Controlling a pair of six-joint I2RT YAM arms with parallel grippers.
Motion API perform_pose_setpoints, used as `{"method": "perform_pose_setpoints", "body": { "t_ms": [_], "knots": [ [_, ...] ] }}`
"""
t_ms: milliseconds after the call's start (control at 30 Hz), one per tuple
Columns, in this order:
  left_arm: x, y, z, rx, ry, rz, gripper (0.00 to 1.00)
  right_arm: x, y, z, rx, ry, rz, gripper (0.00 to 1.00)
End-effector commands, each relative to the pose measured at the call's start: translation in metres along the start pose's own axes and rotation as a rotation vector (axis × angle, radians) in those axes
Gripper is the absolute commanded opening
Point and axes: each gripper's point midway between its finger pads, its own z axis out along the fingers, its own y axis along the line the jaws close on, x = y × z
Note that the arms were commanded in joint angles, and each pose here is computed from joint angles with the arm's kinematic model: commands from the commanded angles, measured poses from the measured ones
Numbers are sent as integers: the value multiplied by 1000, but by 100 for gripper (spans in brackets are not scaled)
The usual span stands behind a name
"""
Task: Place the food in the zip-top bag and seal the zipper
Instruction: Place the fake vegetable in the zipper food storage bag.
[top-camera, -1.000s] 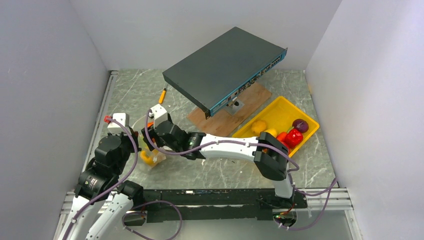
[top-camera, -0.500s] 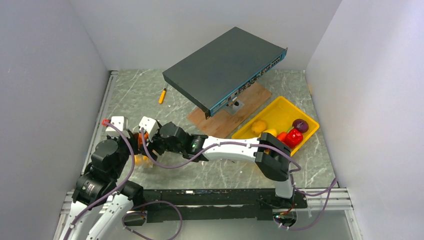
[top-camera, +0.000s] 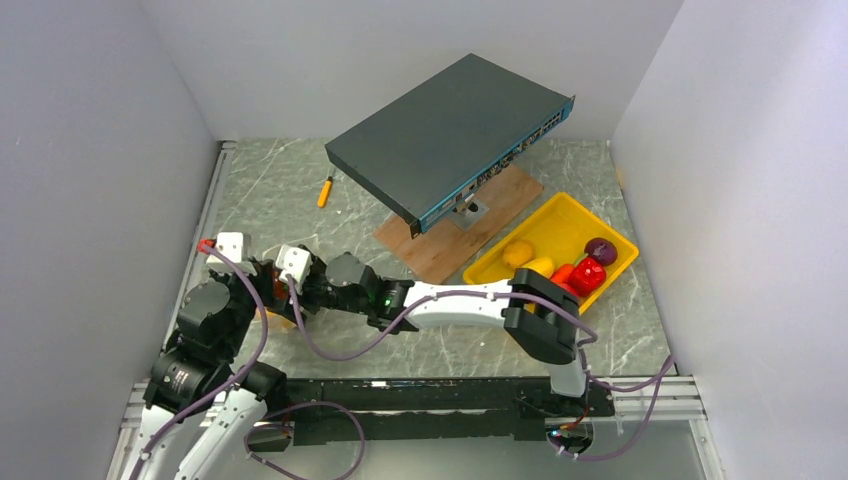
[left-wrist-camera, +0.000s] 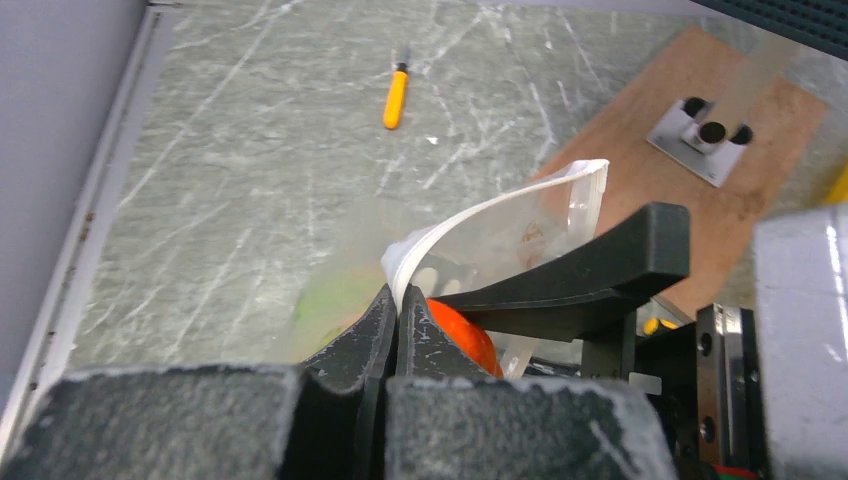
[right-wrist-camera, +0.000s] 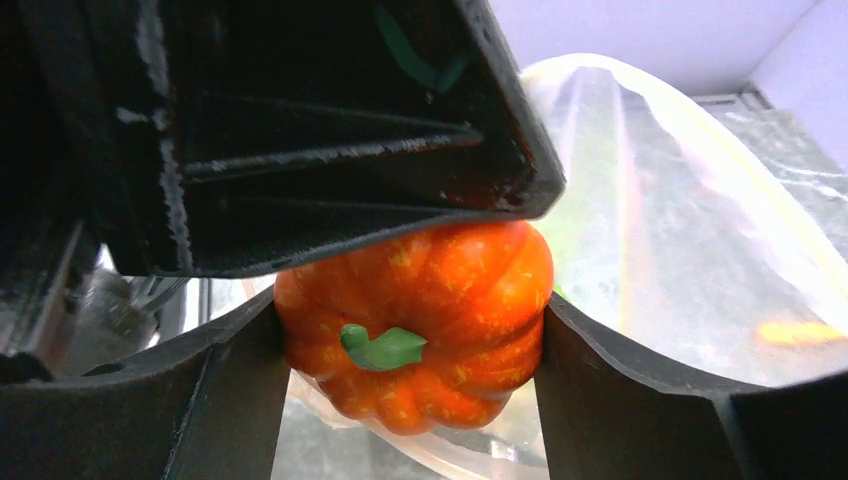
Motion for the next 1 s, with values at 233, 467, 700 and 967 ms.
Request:
{"method": "perform_pose_setpoints", "body": {
  "t_ms": [233, 467, 700, 967],
  "knots": [
    [-15, -4, 1, 17, -57, -16, 0, -9, -72, 4, 390, -184, 86, 8],
    [-18, -1, -4, 7, -80, -28, 0, 5, -61, 3, 284, -150, 192, 11],
    [-17, 6, -3, -31, -79, -34, 0, 40, -105, -13, 590, 25, 202, 11],
    [-16, 7, -4, -42, -74, -40, 0, 76, -124, -30, 745, 161, 271, 6]
  ]
}}
